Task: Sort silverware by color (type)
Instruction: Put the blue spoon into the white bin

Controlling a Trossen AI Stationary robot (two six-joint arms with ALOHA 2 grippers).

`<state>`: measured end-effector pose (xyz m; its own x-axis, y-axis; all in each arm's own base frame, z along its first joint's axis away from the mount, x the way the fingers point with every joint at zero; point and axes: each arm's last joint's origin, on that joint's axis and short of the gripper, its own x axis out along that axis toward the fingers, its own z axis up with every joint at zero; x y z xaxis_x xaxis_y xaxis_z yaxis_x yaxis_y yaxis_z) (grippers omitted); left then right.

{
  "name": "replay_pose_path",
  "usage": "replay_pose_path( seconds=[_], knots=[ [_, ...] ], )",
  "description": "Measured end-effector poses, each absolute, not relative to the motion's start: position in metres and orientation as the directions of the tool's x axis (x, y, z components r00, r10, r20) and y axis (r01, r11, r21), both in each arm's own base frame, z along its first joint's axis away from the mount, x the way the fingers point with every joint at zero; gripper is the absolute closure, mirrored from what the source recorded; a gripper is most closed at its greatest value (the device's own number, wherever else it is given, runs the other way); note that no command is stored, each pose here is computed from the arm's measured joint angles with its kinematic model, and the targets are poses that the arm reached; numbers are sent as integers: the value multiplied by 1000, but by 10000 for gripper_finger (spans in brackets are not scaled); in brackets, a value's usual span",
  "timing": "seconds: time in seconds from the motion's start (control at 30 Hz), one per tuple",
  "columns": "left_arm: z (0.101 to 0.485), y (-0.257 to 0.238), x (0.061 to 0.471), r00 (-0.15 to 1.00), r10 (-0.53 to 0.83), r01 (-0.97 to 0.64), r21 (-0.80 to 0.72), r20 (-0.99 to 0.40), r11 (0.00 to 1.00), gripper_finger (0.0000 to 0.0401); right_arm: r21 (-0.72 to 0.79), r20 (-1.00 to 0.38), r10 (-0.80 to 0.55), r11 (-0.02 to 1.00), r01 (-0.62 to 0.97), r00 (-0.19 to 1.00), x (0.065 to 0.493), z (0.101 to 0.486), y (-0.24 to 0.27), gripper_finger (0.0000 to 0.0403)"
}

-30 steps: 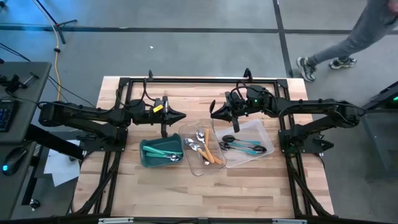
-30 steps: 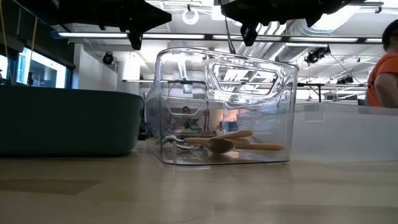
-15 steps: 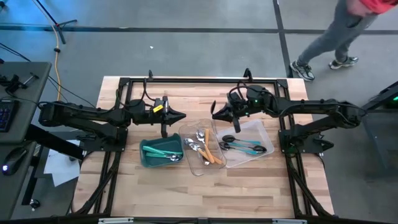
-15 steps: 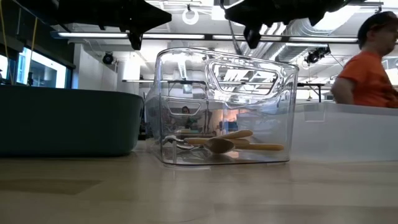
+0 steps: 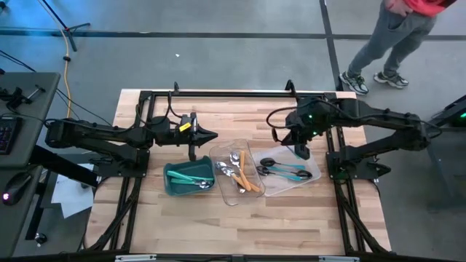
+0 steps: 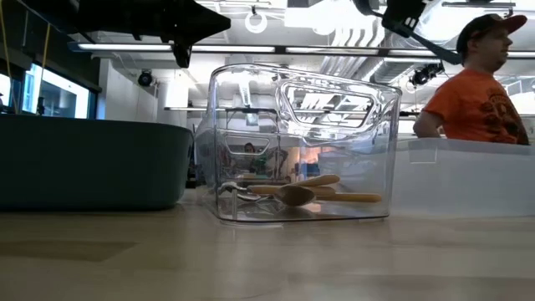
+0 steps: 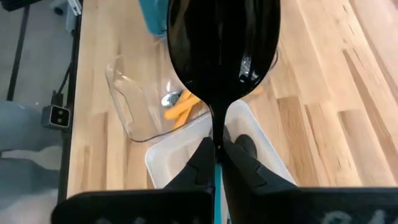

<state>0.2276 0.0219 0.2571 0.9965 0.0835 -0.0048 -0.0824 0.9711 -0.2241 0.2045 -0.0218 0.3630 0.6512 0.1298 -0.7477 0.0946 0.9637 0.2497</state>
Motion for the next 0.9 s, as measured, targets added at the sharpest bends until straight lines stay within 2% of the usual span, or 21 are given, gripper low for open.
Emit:
replay_pose_path(
  seconds=[0.2, 0.43, 0.6, 0.7, 0.9],
  knots=[
    [257, 22, 228, 996, 84, -83, -223, -5, 971, 401, 282, -770, 142, 950, 133, 622, 204, 355, -18, 403],
    [257, 22, 228, 996, 83, -83, -222, -5, 971, 401, 298, -863, 180, 936, 188, 472, 203, 302, -8, 403],
    [257, 22, 228, 996, 87, -86, -222, -5, 971, 401, 314, -879, 181, 916, 250, 441, 205, 261, -7, 403],
    [257, 23, 228, 996, 90, -89, -222, -5, 971, 401, 318, -877, 182, 914, 254, 444, 209, 248, -6, 403],
    [257, 24, 227, 995, 96, -95, -222, -5, 970, 401, 285, -917, 199, 933, 219, 347, 222, 227, -5, 403]
  ],
)
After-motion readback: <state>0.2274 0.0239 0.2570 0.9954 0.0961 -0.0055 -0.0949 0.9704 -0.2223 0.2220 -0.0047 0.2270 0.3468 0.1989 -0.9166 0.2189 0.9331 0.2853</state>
